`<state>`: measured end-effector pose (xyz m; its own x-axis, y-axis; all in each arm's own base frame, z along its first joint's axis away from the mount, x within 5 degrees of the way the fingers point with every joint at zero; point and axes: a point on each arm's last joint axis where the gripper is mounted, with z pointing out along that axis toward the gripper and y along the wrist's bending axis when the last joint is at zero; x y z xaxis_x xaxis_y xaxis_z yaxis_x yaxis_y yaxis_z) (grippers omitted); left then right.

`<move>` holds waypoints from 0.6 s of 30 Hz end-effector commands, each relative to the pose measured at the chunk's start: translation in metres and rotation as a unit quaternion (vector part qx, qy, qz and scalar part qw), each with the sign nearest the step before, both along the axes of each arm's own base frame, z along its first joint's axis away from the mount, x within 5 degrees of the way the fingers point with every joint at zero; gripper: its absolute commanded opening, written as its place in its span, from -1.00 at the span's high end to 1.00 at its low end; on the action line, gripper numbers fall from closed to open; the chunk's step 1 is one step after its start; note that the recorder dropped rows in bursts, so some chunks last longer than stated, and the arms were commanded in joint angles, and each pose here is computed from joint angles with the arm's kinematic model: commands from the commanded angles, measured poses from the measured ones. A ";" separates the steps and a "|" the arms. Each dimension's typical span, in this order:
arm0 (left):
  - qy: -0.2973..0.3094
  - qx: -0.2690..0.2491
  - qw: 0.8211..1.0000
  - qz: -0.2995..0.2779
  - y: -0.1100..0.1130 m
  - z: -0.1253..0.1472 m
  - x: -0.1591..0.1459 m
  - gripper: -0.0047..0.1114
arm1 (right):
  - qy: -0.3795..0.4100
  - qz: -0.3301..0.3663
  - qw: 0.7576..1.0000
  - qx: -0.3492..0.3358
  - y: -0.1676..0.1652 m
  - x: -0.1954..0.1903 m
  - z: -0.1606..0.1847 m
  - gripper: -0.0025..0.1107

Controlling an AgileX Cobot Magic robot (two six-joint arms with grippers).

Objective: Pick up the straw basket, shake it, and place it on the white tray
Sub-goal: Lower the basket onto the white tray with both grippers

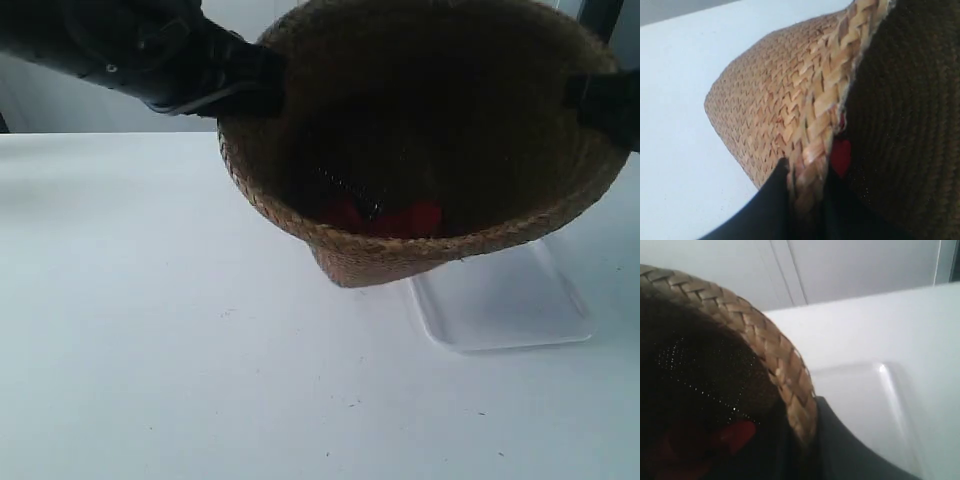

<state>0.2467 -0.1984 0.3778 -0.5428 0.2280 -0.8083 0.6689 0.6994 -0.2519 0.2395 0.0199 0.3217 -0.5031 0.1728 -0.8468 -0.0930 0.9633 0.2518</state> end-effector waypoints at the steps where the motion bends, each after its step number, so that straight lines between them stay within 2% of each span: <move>1: 0.016 0.033 0.999 0.016 -0.002 0.005 0.029 0.92 | 0.048 -0.051 0.996 -0.062 -0.031 0.026 0.003 0.96; 5: 0.046 0.052 0.998 -0.005 -0.019 0.006 0.052 0.92 | 0.069 -0.130 0.980 -0.135 -0.050 0.025 0.030 0.96; 7: 0.054 0.053 0.997 -0.008 -0.026 0.010 0.062 0.92 | 0.075 -0.165 0.974 -0.133 -0.055 0.022 0.043 0.96; 12: 0.070 0.059 0.996 -0.001 -0.040 0.011 0.085 0.92 | 0.071 -0.169 0.974 -0.132 -0.055 0.023 0.060 0.96; 18: 0.117 0.102 0.988 0.011 -0.052 -0.014 0.109 0.92 | 0.142 -0.176 0.961 -0.162 -0.062 0.040 0.042 0.96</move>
